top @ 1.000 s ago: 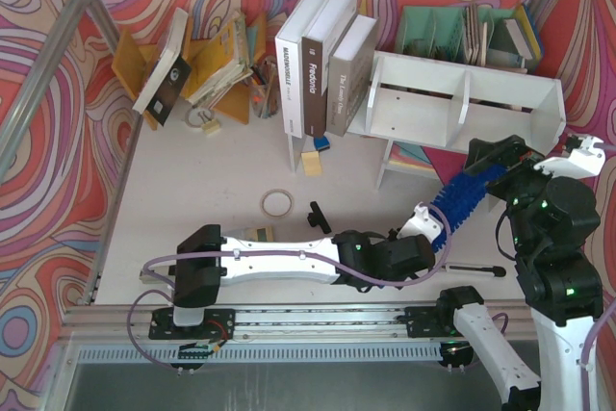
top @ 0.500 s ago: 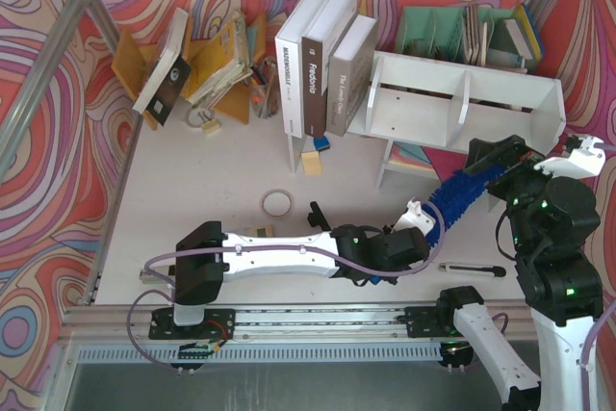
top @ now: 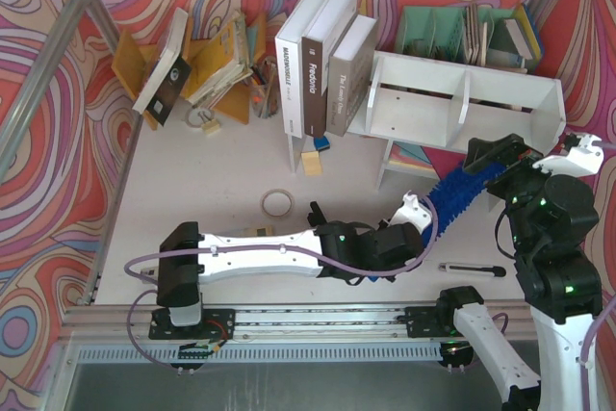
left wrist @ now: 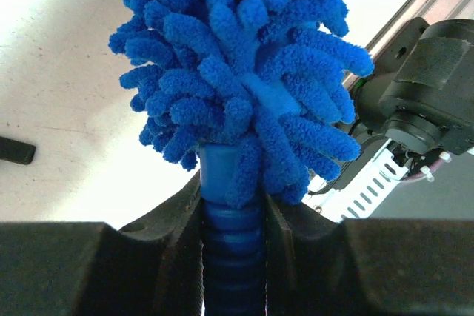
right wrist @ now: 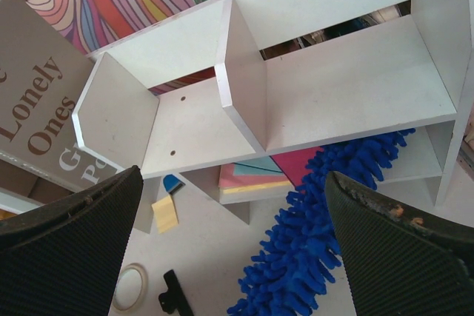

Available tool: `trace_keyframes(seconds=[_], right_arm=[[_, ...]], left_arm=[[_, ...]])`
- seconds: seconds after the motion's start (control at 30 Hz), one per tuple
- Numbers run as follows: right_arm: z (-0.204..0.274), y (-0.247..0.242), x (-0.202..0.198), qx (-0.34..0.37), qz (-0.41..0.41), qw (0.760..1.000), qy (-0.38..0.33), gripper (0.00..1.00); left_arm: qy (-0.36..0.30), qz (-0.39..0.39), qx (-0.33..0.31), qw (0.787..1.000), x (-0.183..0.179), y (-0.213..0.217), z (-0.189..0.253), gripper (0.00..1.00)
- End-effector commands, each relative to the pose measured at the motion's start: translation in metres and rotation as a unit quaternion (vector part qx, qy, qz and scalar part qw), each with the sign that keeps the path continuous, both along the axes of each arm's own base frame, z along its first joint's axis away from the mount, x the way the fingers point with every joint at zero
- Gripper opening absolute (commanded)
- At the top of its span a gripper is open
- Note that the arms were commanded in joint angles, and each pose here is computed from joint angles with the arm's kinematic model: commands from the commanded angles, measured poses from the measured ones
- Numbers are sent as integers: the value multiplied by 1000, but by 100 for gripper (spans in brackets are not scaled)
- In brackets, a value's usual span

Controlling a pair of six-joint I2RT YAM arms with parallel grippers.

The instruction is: Dust the bookshelf with a duster

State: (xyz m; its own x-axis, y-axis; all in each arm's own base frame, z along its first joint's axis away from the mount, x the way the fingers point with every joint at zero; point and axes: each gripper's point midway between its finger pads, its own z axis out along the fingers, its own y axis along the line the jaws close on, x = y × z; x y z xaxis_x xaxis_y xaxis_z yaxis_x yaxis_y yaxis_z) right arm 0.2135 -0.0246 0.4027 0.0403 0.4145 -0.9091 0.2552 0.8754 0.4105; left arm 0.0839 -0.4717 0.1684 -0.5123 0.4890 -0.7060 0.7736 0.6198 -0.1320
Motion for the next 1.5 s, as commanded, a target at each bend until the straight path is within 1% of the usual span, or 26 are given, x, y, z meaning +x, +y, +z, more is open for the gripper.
trace_keyframes(seconds=[0.0, 0.17, 0.3, 0.4, 0.67, 0.77, 1.03, 1.23, 1.33, 1.47], right_arm=[[7, 0, -1, -2, 0, 1000, -10, 99], [5, -1, -1, -3, -2, 1000, -8, 99], [5, -2, -3, -6, -5, 1000, -7, 99], [5, -2, -3, -7, -3, 1000, -7, 99], [3, -1, -3, -2, -2, 1000, -6, 99], [3, -2, -5, -3, -3, 1000, -7, 99], [1, -2, -5, -4, -4, 1000, -4, 99], [-2, -1, -3, -1, -2, 1000, -2, 99], [-1, -1, -3, -2, -2, 1000, -4, 99], [0, -1, -4, -3, -2, 1000, -4, 99]], left_arm=[[-25, 5, -36, 999, 5, -5, 28, 0], [-11, 8, 4, 1000, 4, -2, -9, 0], [-5, 13, 21, 1000, 3, 2, -23, 0], [-11, 18, 14, 1000, 6, 5, -15, 0], [-60, 45, -25, 997, 23, 22, 39, 0], [-70, 62, -30, 995, 29, 34, 47, 0], [-63, 134, -21, 989, 38, 75, 33, 0], [-61, 194, -26, 979, 44, 102, 20, 0], [-52, 207, -37, 976, 43, 106, 17, 0], [-27, 208, -45, 977, 37, 98, 9, 0]])
